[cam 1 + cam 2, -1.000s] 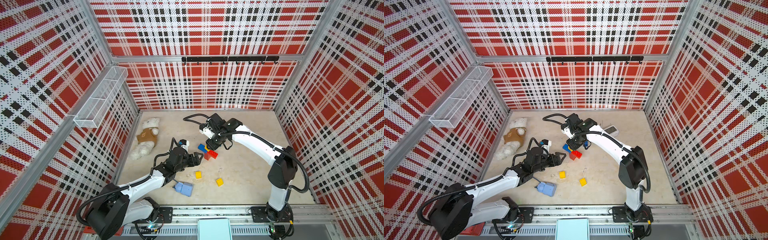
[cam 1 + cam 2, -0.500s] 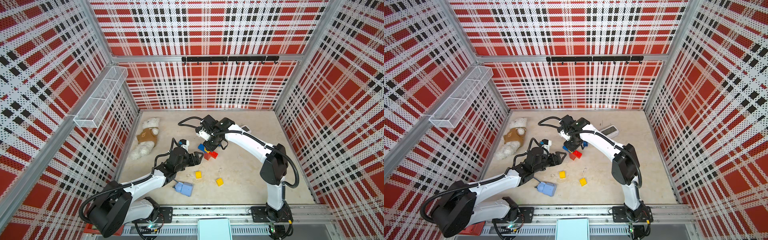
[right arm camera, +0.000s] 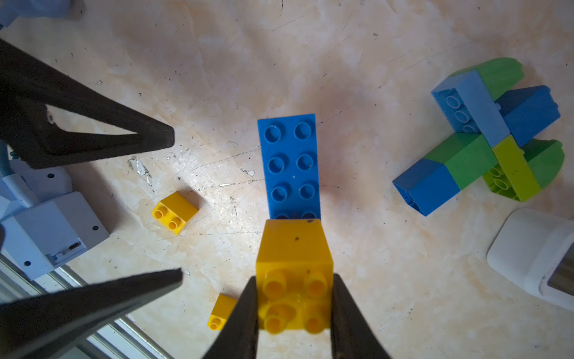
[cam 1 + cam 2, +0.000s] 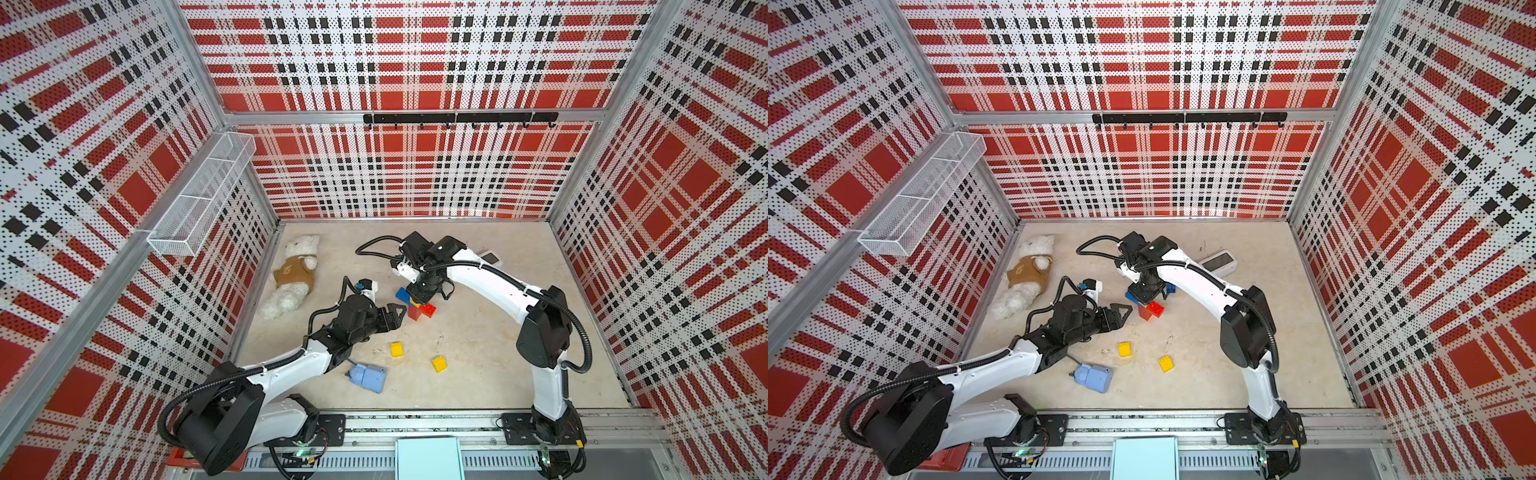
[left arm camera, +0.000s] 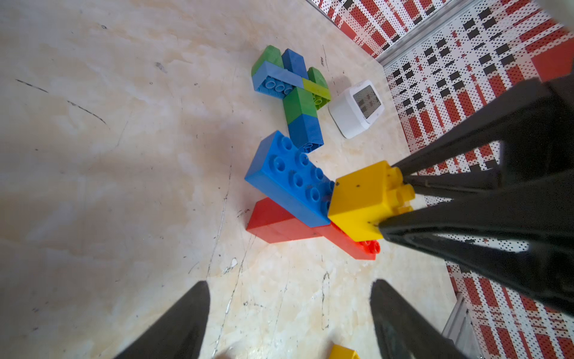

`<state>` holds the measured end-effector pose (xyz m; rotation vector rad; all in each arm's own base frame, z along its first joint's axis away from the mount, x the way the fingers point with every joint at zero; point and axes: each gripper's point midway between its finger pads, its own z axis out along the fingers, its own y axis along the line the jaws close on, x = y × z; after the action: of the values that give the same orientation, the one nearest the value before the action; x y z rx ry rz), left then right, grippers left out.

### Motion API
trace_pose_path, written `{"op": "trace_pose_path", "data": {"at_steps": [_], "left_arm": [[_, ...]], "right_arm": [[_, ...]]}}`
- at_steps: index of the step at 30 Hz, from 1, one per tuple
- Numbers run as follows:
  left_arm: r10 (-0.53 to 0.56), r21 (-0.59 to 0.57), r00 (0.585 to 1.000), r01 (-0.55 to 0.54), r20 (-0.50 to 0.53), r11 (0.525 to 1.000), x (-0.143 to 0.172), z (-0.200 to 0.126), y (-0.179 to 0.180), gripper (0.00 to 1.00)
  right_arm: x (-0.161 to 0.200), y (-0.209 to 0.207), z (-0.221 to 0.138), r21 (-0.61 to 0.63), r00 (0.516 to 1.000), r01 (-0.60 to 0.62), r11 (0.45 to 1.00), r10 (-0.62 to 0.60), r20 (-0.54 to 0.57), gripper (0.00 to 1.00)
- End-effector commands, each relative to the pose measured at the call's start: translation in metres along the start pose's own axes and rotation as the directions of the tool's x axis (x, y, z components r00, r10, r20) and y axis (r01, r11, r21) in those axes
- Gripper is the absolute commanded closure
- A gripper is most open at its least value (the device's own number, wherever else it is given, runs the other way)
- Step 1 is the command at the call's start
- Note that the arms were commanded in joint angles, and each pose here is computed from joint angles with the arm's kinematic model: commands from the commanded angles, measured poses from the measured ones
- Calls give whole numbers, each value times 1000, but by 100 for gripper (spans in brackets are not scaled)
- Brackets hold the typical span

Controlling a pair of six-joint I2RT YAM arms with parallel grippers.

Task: Assemble a fork with lego
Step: Assemble the lego brick with the lego brick.

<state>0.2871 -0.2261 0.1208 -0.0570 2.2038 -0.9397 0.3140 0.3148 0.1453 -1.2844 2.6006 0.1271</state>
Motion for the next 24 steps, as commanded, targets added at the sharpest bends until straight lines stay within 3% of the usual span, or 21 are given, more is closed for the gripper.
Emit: {"op": "trace_pose_path", "data": {"at_steps": [1,19,24], "left_arm": [[-11,5,1000,11,21,1000,-3,-2,2,16],[-20,7,1000,20,21,1000,-4,-3,4,17],[-22,7,1000,22,21,1000,-4,-3,5,17]], "right_arm": [[1,-1,12,13,998,47,999,-46,-30,100],[12,4,35,-19,988,120,993,-121,-97,100],[22,9,37,-58,976,137,989,-145,-162,100]]}}
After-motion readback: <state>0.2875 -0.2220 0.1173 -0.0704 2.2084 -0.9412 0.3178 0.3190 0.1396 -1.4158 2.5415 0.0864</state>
